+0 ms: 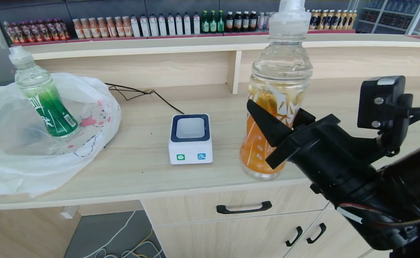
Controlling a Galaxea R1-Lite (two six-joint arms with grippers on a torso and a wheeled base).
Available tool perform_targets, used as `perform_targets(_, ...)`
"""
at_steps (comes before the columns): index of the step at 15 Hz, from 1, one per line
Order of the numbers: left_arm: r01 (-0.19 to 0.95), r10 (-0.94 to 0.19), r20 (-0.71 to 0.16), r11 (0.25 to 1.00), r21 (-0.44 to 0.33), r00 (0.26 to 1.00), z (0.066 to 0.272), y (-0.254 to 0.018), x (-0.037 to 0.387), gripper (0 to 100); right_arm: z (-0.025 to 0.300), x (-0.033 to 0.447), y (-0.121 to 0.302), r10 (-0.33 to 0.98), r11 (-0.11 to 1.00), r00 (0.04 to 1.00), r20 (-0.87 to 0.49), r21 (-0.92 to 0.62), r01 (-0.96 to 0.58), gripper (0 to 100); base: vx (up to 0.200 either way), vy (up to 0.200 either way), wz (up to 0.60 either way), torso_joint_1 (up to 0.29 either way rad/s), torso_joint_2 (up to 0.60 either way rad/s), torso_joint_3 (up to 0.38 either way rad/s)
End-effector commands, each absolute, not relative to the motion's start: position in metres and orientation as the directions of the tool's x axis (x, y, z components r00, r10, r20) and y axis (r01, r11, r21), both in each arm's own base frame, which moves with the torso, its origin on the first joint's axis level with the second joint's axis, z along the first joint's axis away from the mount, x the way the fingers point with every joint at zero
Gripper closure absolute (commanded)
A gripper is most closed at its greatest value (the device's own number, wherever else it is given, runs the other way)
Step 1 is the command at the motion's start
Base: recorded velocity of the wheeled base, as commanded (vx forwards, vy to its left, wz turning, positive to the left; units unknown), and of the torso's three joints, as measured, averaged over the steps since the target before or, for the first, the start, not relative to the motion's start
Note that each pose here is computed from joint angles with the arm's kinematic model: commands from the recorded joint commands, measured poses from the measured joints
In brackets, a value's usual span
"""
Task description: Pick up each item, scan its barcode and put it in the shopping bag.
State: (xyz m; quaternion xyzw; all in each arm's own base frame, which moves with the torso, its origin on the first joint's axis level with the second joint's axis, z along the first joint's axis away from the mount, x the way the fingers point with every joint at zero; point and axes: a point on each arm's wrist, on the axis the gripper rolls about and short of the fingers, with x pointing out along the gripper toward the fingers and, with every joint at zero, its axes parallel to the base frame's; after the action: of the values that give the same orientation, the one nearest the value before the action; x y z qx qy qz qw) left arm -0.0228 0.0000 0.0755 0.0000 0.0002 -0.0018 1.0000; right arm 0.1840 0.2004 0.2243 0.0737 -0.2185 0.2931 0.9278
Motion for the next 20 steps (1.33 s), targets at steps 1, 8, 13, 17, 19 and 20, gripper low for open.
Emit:
perform_targets(1, 0.002, -0.002, 0.0, 1.0, 0.0, 1.0, 0.075, 0.0, -0.023, 0, 0.227, 0.199, 0.183, 0.439, 0.863, 0.773, 0.457, 0.023, -0.504, 100, 0.0, 0.0, 0.0, 0.0, 0.0, 0.0)
perform_targets(8, 0.003, -0.003, 0.0, 1.0, 0.002, 1.0, 0.075, 0.0, -0.023, 0, 0.237, 0.226, 0.149, 0.297, 0.93, 0.818, 0.493, 0.045, -0.365, 100, 0.0, 0.0, 0.0, 0.0, 0.0, 0.0)
perform_targets(13, 0.003, -0.003, 0.0, 1.0, 0.003, 1.0, 0.075, 0.0, -0.023, 0, 0.24, 0.228, 0.148, 0.287, 0.929, 0.816, 0.502, 0.062, -0.365, 100, 0.0, 0.0, 0.0, 0.0, 0.0, 0.0)
perform_targets(17, 0.003, -0.003, 0.0, 1.0, -0.003, 1.0, 0.075, 0.0, -0.023, 0, 0.243, 0.228, 0.143, 0.272, 0.933, 0.816, 0.511, 0.066, -0.353, 100, 0.0, 0.1, 0.0, 0.002, 0.0, 0.004)
perform_targets(19, 0.003, -0.003, 0.0, 1.0, -0.002, 1.0, 0.075, 0.0, -0.023, 0, 0.241, 0.227, 0.143, 0.274, 0.933, 0.818, 0.505, 0.066, -0.353, 100, 0.0, 0.2, 0.0, 0.002, 0.0, -0.007)
perform_targets(20, 0.003, -0.003, 0.0, 1.0, -0.002, 1.0, 0.075, 0.0, -0.023, 0, 0.241, 0.227, 0.143, 0.274, 0.933, 0.819, 0.504, 0.066, -0.353, 100, 0.0, 0.2, 0.0, -0.012, 0.01, -0.002)
